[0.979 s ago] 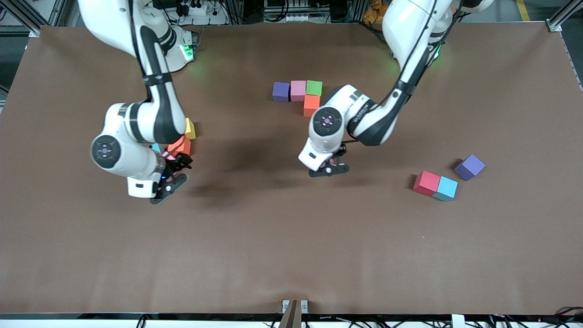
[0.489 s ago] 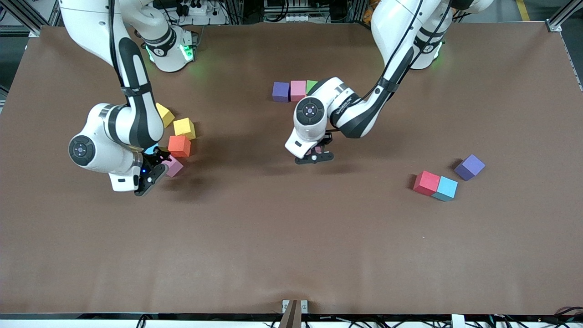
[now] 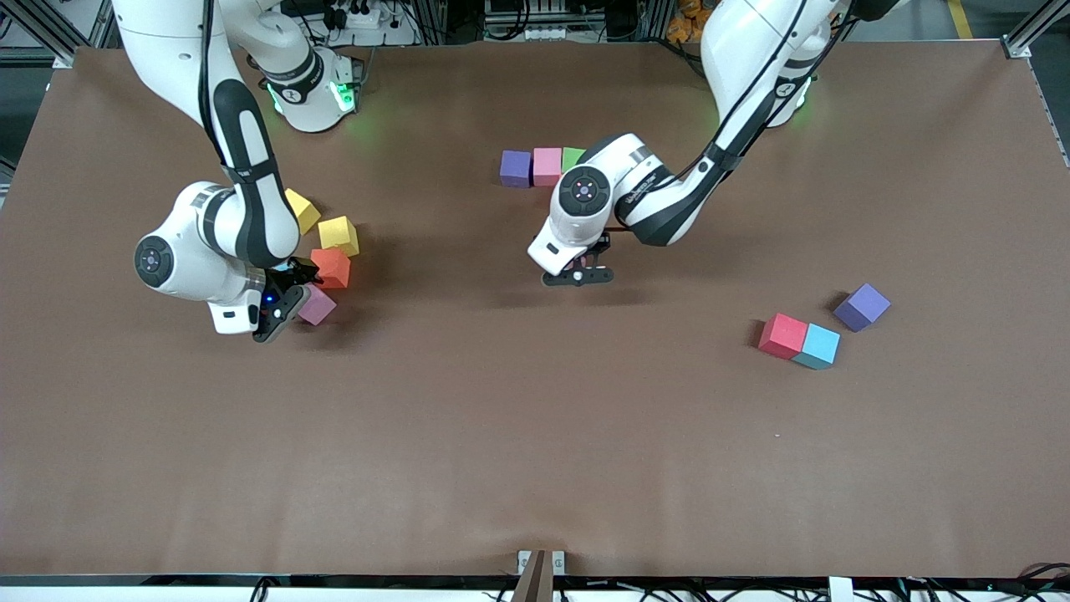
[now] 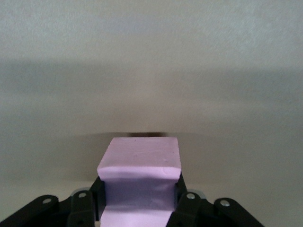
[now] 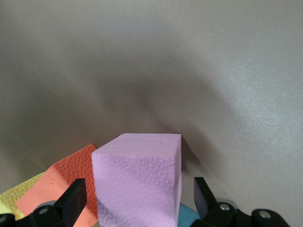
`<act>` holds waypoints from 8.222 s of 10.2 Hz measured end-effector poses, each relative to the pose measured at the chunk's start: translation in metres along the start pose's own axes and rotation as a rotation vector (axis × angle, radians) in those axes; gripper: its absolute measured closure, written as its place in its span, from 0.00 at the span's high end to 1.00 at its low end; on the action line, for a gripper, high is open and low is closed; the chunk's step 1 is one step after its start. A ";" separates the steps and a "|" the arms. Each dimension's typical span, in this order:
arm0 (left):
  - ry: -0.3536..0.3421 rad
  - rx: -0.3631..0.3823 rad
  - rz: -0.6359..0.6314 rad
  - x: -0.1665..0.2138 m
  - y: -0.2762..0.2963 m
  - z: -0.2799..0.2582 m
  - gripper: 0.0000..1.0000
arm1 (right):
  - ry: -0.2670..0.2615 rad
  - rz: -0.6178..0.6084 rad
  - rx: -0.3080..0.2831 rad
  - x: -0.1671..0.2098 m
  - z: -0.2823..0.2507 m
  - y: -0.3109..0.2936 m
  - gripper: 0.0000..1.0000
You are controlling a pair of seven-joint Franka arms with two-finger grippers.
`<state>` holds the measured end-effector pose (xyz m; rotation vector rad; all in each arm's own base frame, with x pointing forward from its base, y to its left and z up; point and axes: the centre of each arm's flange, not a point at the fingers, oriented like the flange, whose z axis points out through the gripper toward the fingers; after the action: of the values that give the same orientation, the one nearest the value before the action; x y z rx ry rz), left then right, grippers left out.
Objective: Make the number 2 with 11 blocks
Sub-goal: 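Grasp the pink cube with the right gripper while the left gripper holds lavender, then place the lavender cube at the shape while the right gripper carries pink, then place the pink cube at the shape while the left gripper reaches red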
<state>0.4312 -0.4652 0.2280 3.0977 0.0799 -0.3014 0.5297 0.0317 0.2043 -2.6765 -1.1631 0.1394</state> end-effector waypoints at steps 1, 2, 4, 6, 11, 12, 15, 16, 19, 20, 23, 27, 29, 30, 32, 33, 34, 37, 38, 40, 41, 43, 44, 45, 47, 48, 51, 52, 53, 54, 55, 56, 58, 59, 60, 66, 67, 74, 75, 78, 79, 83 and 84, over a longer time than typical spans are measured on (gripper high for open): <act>0.000 0.000 0.006 -0.004 0.000 0.000 0.57 | 0.010 -0.008 -0.026 0.001 -0.002 0.002 1.00; -0.004 -0.002 0.015 -0.010 0.002 -0.001 0.57 | 0.023 -0.020 -0.059 0.003 -0.005 0.005 1.00; -0.017 -0.004 0.024 -0.020 0.000 -0.002 0.57 | 0.045 -0.046 -0.120 0.008 -0.010 0.009 1.00; 0.000 0.026 0.062 -0.027 -0.006 0.005 0.57 | 0.058 -0.039 -0.123 0.008 -0.009 0.010 1.00; 0.006 0.017 0.075 -0.041 -0.006 0.015 0.57 | 0.077 0.016 -0.095 0.004 0.008 0.010 0.75; 0.005 0.015 0.077 -0.043 -0.007 0.018 0.57 | 0.083 0.015 -0.098 0.007 0.005 0.010 0.59; -0.002 0.019 0.081 -0.049 -0.009 0.025 0.57 | 0.122 0.028 -0.067 0.037 -0.019 0.008 0.59; -0.004 0.021 0.081 -0.050 -0.009 0.026 0.57 | 0.138 0.055 -0.068 0.047 -0.028 0.008 0.59; -0.011 0.028 0.074 -0.054 -0.010 0.030 0.57 | 0.148 0.153 -0.045 0.074 -0.036 -0.010 0.59; -0.013 0.030 0.074 -0.055 -0.011 0.031 0.57 | 0.138 0.157 -0.028 0.082 -0.034 -0.021 0.59; -0.015 0.026 0.079 -0.061 -0.007 0.031 0.57 | 0.108 0.172 0.019 0.105 -0.027 -0.056 0.59; -0.018 0.028 0.081 -0.064 -0.006 0.033 0.57 | 0.084 0.169 0.048 0.134 -0.022 -0.108 0.59; -0.021 0.032 0.083 -0.066 -0.007 0.035 0.57 | 0.060 0.108 0.054 0.149 -0.015 -0.140 0.59; -0.021 0.032 0.084 -0.066 -0.007 0.035 0.57 | 0.041 0.063 0.043 0.156 -0.012 -0.156 0.59; -0.022 0.032 0.084 -0.067 -0.007 0.035 0.57 | 0.010 -0.022 0.008 0.166 -0.012 -0.180 0.59; -0.022 0.033 0.084 -0.067 -0.007 0.035 0.57 | 0.010 -0.070 -0.003 0.168 -0.014 -0.184 0.59; -0.024 0.034 0.084 -0.067 -0.008 0.036 0.67 | 0.019 -0.122 -0.010 0.171 -0.017 -0.188 0.59; -0.023 0.033 0.077 -0.066 -0.009 0.036 1.00 | 0.027 -0.183 -0.016 0.172 -0.020 -0.192 0.59; -0.020 0.028 0.073 -0.064 -0.009 0.035 1.00 | 0.027 -0.233 -0.020 0.173 -0.020 -0.195 0.59; -0.008 0.018 0.066 -0.059 -0.009 0.027 1.00 | 0.025 -0.359 -0.030 0.176 -0.016 -0.205 0.59; 0.008 0.010 0.057 -0.054 -0.010 0.018 1.00 | 0.020 -0.413 -0.031 0.178 -0.012 -0.215 0.59; 0.073 -0.013 0.017 -0.033 -0.022 -0.022 1.00 | 0.036 -0.507 -0.075 0.190 -0.003 -0.251 0.59; 0.116 -0.026 -0.013 -0.020 -0.034 -0.049 1.00 | 0.042 -0.550 -0.101 0.195 0.006 -0.273 0.59; 0.156 -0.034 -0.048 -0.006 -0.048 -0.072 1.00 | 0.042 -0.586 -0.120 0.197 0.016 -0.293 0.59; 0.212 -0.037 -0.136 0.031 -0.089 -0.100 1.00 | 0.038 -0.649 -0.150 0.201 0.032 -0.326 0.59; 0.228 -0.041 -0.168 0.052 -0.111 -0.110 1.00 | 0.038 -0.676 -0.166 0.203 0.040 -0.339 0.59; 0.263 -0.040 -0.125 0.102 -0.173 -0.133 1.00 | 0.032 -0.715 -0.169 0.206 0.066 -0.378 0.59; 0.278 -0.039 -0.093 0.117 -0.195 -0.143 1.00 | 0.037 -0.709 -0.165 0.207 0.077 -0.391 0.59; 0.290 -0.031 -0.056 0.131 -0.221 -0.150 1.00 | 0.041 -0.699 -0.171 0.209 0.086 -0.403 0.59; 0.296 -0.019 -0.005 0.144 -0.250 -0.155 1.00 | 0.041 -0.689 -0.183 0.212 0.095 -0.414 0.59; 0.298 -0.004 0.053 0.156 -0.280 -0.157 1.00 | 0.040 -0.679 -0.190 0.214 0.102 -0.424 0.59; 0.294 0.011 0.118 0.164 -0.307 -0.157 1.00 | 0.042 -0.672 -0.190 0.216 0.108 -0.434 0.59; 0.267 0.020 0.172 0.177 -0.349 -0.145 1.00 | 0.052 -0.663 -0.190 0.218 0.111 -0.443 0.59; 0.250 0.012 0.140 0.181 -0.364 -0.136 1.00 | 0.056 -0.658 -0.189 0.218 0.112 -0.446 0.59; 0.233 -0.006 0.053 0.182 -0.373 -0.130 1.00 | 0.063 -0.651 -0.189 0.218 0.113 -0.450 0.59; 0.147 -0.077 -0.725 0.167 -0.358 -0.108 1.00 | 0.082 -0.648 -0.194 0.217 0.118 -0.468 0.59; 0.138 -0.082 -0.829 0.165 -0.359 -0.105 1.00 | 0.089 -0.647 -0.198 0.216 0.120 -0.470 0.59; 0.131 -0.114 -1.008 0.163 -0.365 -0.084 1.00 | 0.061 -0.619 -0.204 0.209 0.144 -0.470 0.98; 0.123 -0.110 -1.012 0.164 -0.368 -0.078 1.00 | 0.058 -0.611 -0.201 0.209 0.144 -0.468 1.00; 0.146 -0.082 -1.018 0.168 -0.394 -0.075 1.00 | 0.045 -0.581 -0.169 0.216 0.122 -0.459 1.00; 0.144 -0.077 -1.024 0.169 -0.401 -0.072 1.00 | 0.048 -0.567 -0.153 0.219 0.108 -0.454 1.00; 0.118 -0.043 -0.995 0.171 -0.404 -0.042 1.00 | 0.066 -0.526 -0.113 0.225 0.066 -0.438 1.00; 0.124 -0.035 -0.981 0.172 -0.404 -0.037 1.00 | 0.053 -0.496 -0.101 0.225 0.052 -0.422 1.00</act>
<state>0.5851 -0.0522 0.2214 2.7623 1.5679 -0.1023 0.3742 0.4840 0.2536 -2.3612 -1.8094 -0.0731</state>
